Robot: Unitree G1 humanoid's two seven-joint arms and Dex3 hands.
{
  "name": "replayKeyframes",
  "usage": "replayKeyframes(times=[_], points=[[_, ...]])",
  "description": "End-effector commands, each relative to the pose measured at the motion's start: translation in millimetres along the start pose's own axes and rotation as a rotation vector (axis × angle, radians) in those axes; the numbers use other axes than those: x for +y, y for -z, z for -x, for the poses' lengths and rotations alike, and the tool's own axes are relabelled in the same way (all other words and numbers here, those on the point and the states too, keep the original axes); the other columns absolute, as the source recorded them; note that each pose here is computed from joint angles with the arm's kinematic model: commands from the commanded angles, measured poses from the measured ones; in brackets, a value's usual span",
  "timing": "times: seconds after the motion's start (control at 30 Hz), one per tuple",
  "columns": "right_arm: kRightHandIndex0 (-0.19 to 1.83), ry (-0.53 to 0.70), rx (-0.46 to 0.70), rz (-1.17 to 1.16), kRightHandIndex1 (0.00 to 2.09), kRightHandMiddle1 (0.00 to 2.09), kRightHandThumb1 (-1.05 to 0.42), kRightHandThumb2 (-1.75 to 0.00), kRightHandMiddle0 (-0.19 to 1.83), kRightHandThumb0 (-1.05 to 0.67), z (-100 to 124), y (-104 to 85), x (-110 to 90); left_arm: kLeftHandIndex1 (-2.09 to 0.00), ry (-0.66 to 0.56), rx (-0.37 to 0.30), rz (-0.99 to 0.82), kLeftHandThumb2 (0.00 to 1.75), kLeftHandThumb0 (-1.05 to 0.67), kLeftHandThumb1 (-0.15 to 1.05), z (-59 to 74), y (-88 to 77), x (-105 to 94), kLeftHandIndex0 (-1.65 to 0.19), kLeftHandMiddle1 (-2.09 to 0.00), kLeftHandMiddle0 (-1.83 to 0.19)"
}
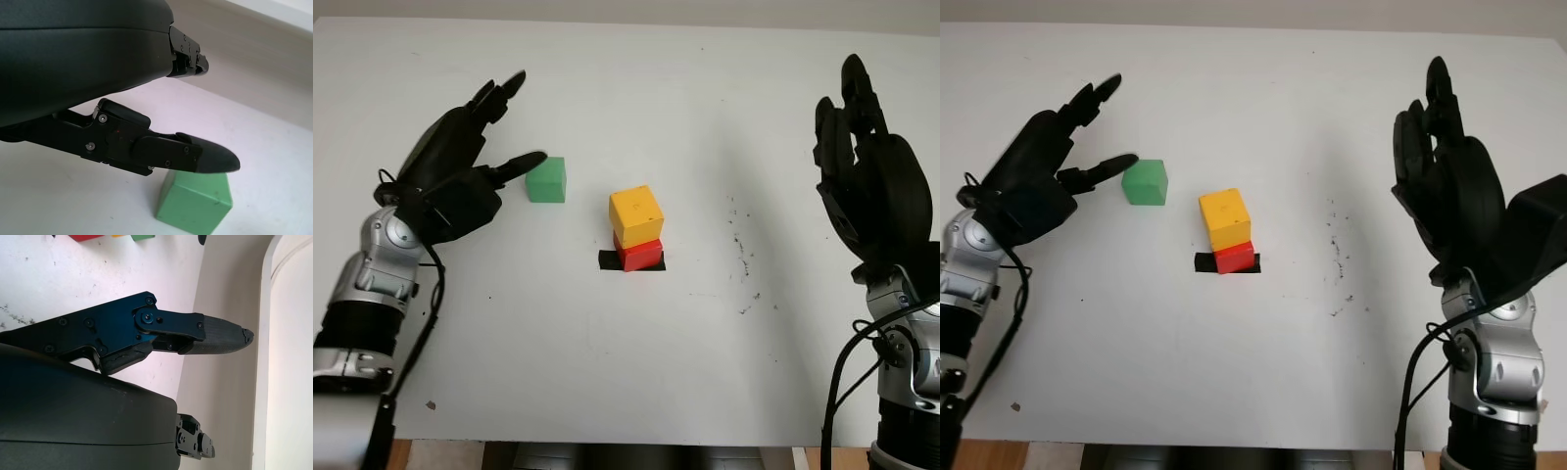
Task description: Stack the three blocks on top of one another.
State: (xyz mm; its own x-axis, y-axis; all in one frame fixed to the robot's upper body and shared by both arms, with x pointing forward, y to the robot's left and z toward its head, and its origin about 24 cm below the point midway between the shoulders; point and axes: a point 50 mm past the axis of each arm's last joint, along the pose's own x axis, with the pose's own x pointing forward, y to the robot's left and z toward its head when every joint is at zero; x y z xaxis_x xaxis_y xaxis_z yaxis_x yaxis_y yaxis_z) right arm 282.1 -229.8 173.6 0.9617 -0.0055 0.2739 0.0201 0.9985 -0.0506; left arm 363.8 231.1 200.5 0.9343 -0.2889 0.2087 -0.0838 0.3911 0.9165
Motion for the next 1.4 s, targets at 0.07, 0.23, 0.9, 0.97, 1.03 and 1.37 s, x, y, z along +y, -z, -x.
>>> replayKeyframes(times=[0.07,0.23,0.9,0.97,1.03,1.37], points=[[-0.19,0.033,-0.007,0.002,0.00,0.00,-1.05,-0.55,-0.19,-0.74,1.8,0.9,-2.9,-0.08,0.094,-0.064,-0.075,0.05,-0.83,0.98,-7.7,-6.3,15.1,-0.22,-0.05,0.14],[-0.19,0.048,0.002,0.001,0.00,0.00,-1.05,-0.51,-0.19,-0.74,1.9,5.0,-3.6,-0.08,0.214,-0.093,-0.036,0.04,-0.91,0.94,-17.0,-9.5,25.7,-0.27,-0.06,0.13],[-0.19,0.000,0.058,0.029,0.00,0.02,-1.05,-0.49,-0.19,-0.70,4.9,11.5,11.7,-0.07,0.046,-0.129,-0.366,0.06,-0.86,0.91,-26.9,-19.0,8.2,-0.46,-0.07,0.00],[-0.19,-0.003,0.057,0.029,0.00,0.01,-1.05,-0.50,-0.19,-0.69,5.3,11.5,11.7,-0.06,0.037,-0.124,-0.433,0.08,-0.90,0.95,-26.9,-18.9,5.2,-0.44,-0.06,0.01],[-0.19,-0.005,0.053,0.028,0.00,0.01,-1.05,-0.50,-0.19,-0.69,5.6,11.8,11.0,-0.05,0.037,-0.114,-0.474,0.08,-0.93,0.99,-26.7,-19.5,2.7,-0.42,-0.05,0.03],[-0.19,-0.010,0.053,0.024,0.00,0.00,-1.05,-0.53,-0.19,-0.67,5.2,10.0,11.7,-0.07,0.126,-0.126,-0.396,0.06,-0.94,1.02,-23.5,-22.4,-5.9,-0.46,-0.06,0.02]])
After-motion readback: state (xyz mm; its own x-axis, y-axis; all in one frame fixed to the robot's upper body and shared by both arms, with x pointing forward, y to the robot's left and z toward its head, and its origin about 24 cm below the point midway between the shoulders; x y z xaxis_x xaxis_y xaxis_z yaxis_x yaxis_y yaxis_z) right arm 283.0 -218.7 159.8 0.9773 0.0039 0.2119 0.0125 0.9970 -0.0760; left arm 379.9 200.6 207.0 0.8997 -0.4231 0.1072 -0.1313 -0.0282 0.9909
